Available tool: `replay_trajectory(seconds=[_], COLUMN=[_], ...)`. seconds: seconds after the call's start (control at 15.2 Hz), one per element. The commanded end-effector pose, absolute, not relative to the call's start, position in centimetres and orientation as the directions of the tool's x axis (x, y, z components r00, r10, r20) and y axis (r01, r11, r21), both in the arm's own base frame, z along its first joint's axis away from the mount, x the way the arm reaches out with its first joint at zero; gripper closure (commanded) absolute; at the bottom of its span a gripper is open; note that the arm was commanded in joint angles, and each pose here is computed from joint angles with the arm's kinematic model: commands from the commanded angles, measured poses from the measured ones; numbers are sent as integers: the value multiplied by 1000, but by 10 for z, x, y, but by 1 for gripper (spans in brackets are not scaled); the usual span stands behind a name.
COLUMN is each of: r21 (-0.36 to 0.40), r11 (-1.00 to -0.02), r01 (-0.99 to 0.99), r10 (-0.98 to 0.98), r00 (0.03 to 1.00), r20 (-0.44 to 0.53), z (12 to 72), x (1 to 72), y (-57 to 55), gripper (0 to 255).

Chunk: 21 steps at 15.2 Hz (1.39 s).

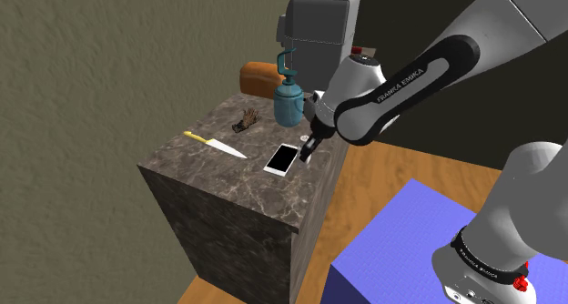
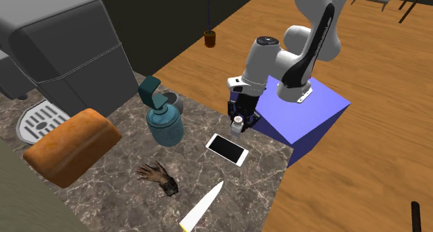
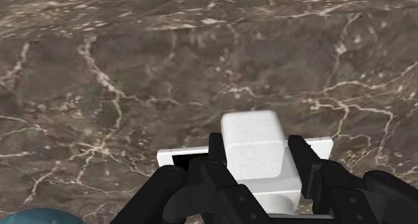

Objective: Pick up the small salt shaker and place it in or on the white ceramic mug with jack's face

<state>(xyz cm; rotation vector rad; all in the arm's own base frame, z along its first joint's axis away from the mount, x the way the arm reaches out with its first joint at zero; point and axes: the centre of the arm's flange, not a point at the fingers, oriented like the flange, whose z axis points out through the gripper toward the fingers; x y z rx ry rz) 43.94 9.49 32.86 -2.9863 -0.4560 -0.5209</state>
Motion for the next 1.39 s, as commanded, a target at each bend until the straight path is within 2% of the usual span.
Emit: replay_trajectory(seconds=[0.0,1.32], r21=[-23,-23], r11=[-953,-953], r01=[302,302], r10=[277,277], r00=[898,898], r20=[341,341], z=[339,445], x=[440,440], y=[96,96], gripper=[255,255])
